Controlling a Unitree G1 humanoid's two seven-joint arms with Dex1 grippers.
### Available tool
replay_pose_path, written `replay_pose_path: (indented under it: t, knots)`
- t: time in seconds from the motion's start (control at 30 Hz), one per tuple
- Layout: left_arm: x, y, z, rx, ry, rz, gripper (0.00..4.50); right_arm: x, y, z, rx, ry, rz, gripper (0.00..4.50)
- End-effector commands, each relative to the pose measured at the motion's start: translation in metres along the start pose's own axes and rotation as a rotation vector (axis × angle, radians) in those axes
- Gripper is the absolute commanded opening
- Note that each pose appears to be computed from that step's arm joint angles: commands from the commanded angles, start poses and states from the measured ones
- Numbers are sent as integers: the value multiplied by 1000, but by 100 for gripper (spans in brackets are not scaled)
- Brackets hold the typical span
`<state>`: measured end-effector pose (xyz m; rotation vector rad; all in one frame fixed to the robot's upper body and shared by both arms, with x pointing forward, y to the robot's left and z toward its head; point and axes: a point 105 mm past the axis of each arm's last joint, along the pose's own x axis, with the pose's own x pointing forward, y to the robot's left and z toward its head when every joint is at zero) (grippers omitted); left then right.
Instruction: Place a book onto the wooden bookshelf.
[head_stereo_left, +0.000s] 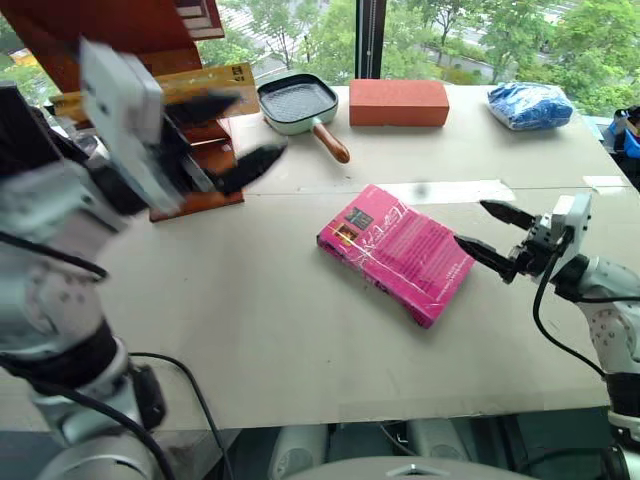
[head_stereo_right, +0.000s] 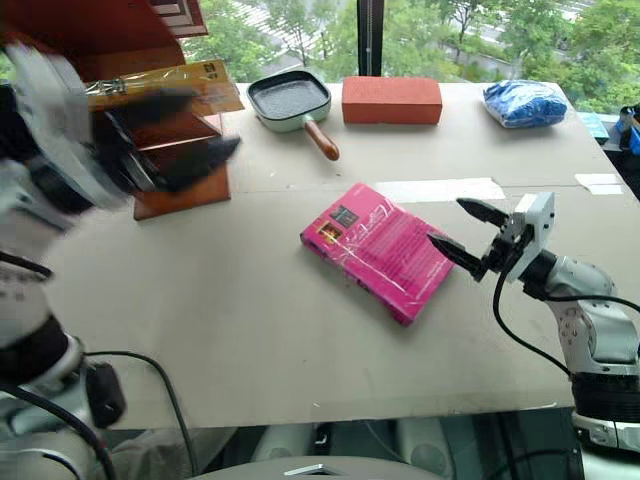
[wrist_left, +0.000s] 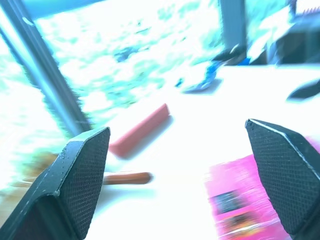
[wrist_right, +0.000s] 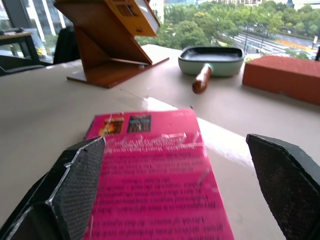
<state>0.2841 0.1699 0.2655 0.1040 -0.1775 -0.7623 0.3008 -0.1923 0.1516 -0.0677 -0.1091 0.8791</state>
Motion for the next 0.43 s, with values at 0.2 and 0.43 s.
replay_pose_path:
  t: [0.2, 0.43]
  knots:
    - [-40, -57, -127, -232, 285, 61, 444, -52, -14, -33, -51, 88, -117, 450]
    - [-56, -60, -171, -154, 375, 178, 444, -78, -17, -67, -67, 174, -209, 450]
